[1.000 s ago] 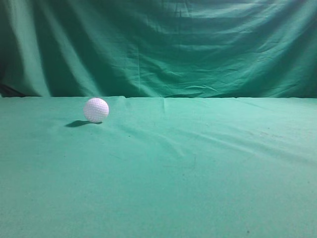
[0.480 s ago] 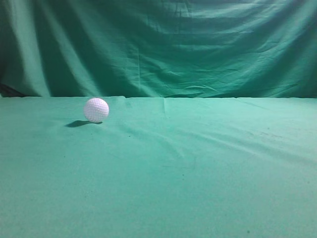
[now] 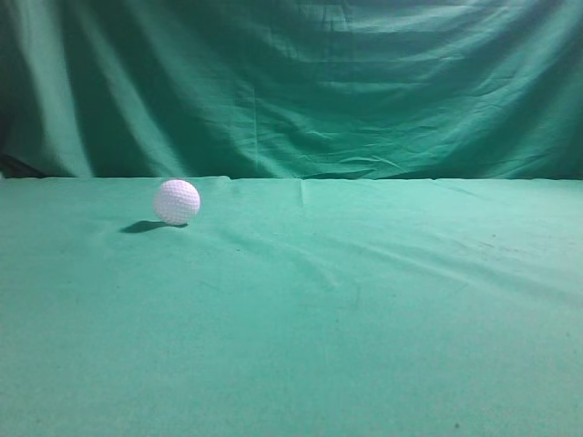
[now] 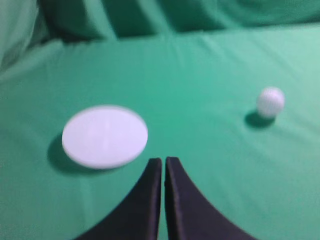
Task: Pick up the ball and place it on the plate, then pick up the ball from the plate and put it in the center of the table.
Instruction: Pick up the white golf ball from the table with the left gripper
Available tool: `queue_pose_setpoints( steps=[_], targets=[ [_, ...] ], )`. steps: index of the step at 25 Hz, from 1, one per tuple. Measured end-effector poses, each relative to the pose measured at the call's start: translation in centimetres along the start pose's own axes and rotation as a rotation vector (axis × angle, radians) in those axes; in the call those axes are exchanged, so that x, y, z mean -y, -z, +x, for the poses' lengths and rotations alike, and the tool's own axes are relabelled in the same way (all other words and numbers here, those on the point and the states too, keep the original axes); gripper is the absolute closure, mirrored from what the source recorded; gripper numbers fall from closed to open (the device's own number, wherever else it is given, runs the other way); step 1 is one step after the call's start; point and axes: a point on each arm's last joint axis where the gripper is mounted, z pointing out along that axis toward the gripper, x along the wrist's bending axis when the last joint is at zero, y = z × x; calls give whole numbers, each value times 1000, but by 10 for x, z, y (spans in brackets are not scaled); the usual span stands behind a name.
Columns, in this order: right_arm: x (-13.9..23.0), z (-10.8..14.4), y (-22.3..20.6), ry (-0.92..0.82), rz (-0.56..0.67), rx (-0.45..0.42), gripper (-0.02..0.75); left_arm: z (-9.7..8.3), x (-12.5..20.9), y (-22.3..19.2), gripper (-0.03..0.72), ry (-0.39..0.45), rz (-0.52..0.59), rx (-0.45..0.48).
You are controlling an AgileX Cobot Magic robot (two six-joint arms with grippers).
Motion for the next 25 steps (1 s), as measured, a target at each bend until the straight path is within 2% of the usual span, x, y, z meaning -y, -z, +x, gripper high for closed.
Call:
queue_pose_setpoints(
  steps=[4, 9, 15, 17, 21, 25],
  targets=[
    [0, 0, 0, 0, 0, 0, 675, -1, -15, 1, 688, 11, -166, 15],
    [0, 0, 0, 0, 0, 0, 675, -2, -21, 3, 688, 10, -237, 19],
    [0, 0, 0, 0, 0, 0, 675, -2, -45, 12, 688, 187, -519, 75],
    [0, 0, 0, 0, 0, 0, 675, -3, -48, 13, 688, 238, -508, 92],
    [0, 0, 0, 0, 0, 0, 675, -2, -65, 6, 688, 329, -373, 98],
    [0, 0, 0, 0, 0, 0, 675, -2, -79, -11, 688, 340, -236, 78]
  ],
)
